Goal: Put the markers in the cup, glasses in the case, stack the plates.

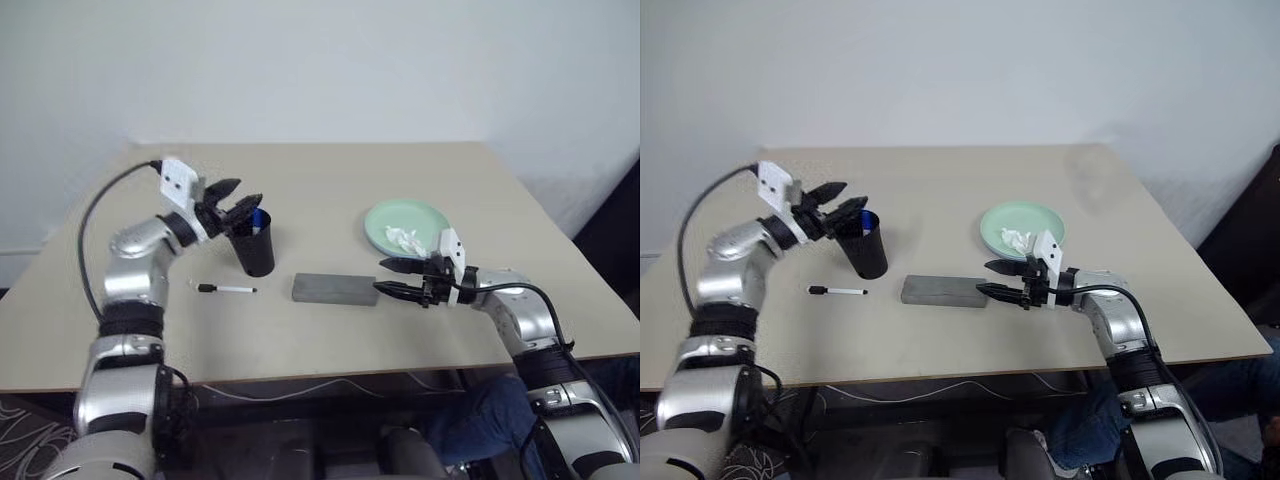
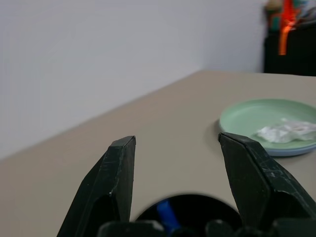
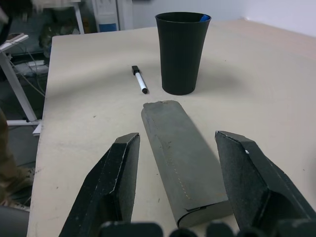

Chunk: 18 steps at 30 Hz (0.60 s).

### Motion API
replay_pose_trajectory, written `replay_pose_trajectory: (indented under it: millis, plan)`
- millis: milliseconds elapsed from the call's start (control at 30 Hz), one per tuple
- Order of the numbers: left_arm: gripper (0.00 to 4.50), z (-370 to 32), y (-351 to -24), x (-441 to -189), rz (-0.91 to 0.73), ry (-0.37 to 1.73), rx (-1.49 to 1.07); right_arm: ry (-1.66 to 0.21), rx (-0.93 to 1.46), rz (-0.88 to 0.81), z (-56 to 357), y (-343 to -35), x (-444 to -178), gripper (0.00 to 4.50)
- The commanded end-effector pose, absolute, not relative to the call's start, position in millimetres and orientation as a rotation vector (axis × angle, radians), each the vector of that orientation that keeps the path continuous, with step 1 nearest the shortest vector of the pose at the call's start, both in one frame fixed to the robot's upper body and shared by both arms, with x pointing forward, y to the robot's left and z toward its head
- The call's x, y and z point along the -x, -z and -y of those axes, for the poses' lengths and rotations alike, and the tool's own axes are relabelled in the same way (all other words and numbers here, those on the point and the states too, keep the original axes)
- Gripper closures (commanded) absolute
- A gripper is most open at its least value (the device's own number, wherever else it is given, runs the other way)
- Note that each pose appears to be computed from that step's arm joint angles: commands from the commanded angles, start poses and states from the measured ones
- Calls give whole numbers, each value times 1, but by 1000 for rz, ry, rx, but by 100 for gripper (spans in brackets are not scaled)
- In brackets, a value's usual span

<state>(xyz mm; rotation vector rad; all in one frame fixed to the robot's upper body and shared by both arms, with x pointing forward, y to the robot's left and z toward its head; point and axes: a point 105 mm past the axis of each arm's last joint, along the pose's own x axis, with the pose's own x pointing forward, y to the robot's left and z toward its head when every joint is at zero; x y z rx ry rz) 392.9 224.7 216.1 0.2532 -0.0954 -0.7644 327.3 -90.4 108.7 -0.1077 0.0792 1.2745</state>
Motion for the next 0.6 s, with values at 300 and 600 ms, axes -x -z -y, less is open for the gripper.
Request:
replay_pose_trajectory:
  millis: [300,600]
  plan:
    - [172,-242,-192,-347,-525,1191,-777,-1285,136,-15,87,-125,-335,186]
    - [172,-263,-156,-360,-786,1171,-931,-1278,135,-12,87,-124,-335,186]
